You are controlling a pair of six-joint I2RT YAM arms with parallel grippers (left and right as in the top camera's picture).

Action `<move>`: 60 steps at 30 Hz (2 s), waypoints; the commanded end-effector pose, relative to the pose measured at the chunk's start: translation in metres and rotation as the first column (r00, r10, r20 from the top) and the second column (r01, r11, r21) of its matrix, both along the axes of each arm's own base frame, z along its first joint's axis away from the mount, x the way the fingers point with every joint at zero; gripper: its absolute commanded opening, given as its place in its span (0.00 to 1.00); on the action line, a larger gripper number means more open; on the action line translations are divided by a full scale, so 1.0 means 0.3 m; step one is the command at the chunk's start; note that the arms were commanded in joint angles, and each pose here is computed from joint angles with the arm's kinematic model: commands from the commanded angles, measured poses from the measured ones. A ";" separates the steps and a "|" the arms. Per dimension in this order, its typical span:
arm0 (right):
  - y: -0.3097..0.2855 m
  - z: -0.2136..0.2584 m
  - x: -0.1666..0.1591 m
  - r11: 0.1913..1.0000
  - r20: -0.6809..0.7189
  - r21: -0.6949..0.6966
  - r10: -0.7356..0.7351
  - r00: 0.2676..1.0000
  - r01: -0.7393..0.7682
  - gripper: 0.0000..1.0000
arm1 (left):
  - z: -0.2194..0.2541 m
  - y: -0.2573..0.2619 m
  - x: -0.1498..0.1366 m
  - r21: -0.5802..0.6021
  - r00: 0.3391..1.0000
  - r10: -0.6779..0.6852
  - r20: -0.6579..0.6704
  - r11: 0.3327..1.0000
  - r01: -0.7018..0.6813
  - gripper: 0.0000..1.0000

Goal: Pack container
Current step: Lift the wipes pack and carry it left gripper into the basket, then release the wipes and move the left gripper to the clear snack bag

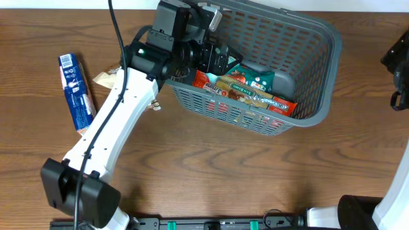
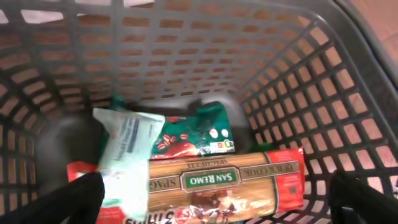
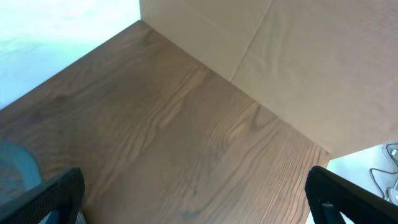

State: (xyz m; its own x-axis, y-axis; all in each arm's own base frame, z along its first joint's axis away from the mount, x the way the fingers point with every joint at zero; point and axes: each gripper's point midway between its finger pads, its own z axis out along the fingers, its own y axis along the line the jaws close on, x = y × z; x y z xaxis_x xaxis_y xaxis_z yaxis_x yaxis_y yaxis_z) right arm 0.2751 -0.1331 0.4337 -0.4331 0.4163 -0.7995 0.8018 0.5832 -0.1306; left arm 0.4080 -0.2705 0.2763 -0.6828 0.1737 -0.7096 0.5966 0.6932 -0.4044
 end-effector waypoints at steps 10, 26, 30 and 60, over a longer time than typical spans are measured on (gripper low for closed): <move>-0.014 0.003 -0.007 1.000 0.008 -0.005 -0.029 1.000 0.029 0.99 | 0.277 0.375 0.037 0.076 0.877 0.443 0.187 0.883 -0.462 0.99; -0.014 0.003 -0.007 1.000 0.008 -0.006 -0.029 1.000 0.029 0.99 | 0.029 0.979 -0.065 0.354 0.433 0.901 -0.018 0.410 -0.840 0.99; -0.014 0.003 -0.007 1.000 0.008 -0.005 -0.029 1.000 0.029 0.99 | -0.075 0.991 -0.041 0.419 0.422 0.905 -0.050 0.402 -0.814 0.99; -0.014 0.003 -0.007 1.000 0.008 -0.006 -0.029 1.000 0.029 0.99 | -0.771 0.900 0.083 0.644 0.378 0.853 -0.361 0.521 -0.560 0.99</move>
